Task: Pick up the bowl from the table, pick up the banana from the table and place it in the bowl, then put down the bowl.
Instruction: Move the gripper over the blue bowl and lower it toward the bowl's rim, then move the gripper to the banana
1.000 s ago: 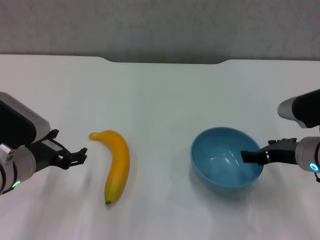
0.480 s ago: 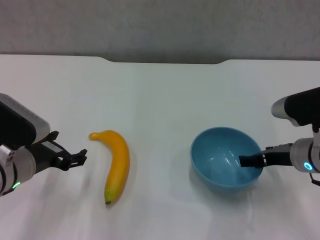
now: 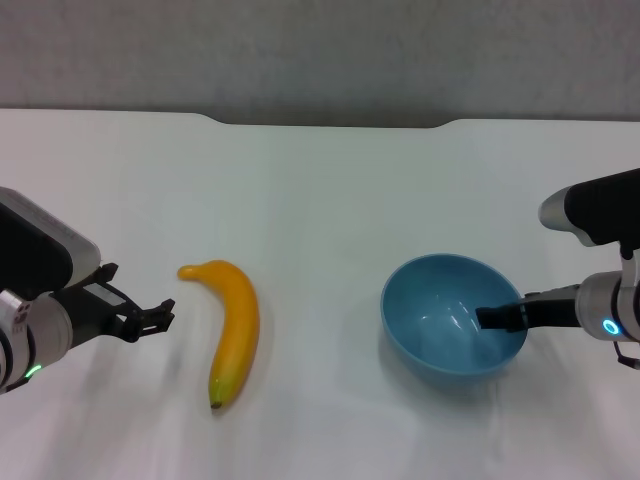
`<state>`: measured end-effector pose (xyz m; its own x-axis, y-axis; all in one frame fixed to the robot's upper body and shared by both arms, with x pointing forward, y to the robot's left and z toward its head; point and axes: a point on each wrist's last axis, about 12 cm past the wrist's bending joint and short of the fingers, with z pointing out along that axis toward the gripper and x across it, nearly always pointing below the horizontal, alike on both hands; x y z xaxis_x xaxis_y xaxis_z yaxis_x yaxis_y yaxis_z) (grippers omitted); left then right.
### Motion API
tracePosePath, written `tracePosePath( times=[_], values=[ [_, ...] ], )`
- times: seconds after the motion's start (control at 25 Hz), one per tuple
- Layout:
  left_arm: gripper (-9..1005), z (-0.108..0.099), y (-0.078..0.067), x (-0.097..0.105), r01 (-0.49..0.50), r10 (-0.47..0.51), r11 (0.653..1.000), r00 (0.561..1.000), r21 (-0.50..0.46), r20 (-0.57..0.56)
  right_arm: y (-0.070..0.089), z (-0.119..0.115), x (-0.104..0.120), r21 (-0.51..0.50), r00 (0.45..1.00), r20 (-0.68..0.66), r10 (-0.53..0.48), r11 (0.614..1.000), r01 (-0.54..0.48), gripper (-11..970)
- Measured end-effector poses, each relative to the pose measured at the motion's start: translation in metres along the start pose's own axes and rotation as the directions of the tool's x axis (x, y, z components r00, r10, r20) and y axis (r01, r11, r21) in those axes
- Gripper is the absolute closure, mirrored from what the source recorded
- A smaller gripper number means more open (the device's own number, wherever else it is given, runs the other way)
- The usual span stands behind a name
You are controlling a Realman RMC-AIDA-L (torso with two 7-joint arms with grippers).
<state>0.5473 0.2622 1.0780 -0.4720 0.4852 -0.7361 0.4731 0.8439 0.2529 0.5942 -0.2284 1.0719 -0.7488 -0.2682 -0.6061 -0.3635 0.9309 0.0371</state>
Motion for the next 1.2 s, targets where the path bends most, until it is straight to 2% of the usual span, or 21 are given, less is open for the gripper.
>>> tracePosePath(
  times=[0.12,0.52,0.84,1.08,1.2],
  values=[
    [89,0.000,0.000,0.000,0.000,0.000,1.000,1.000,-0.001,0.001,-0.001,0.001,0.001,0.003,1.000,-0.006,0.002,1.000,-0.002,100],
    [89,0.000,0.000,0.001,0.002,-0.002,1.000,1.000,-0.003,-0.001,-0.005,0.001,0.003,0.021,1.000,-0.011,-0.018,1.000,0.018,546],
    [89,-0.001,0.000,0.004,0.006,-0.006,1.000,1.000,-0.003,-0.007,-0.010,0.000,0.004,0.034,1.000,0.009,0.011,0.999,-0.012,798],
    [89,0.000,0.000,0.005,0.008,-0.008,1.000,1.000,-0.002,-0.010,-0.011,0.000,0.005,0.036,1.000,0.021,0.018,0.999,-0.019,899],
    [89,0.000,0.000,0.005,0.010,-0.010,1.000,1.000,-0.002,-0.009,-0.011,0.000,0.004,0.035,1.000,0.023,0.018,0.999,-0.019,900]
  ],
)
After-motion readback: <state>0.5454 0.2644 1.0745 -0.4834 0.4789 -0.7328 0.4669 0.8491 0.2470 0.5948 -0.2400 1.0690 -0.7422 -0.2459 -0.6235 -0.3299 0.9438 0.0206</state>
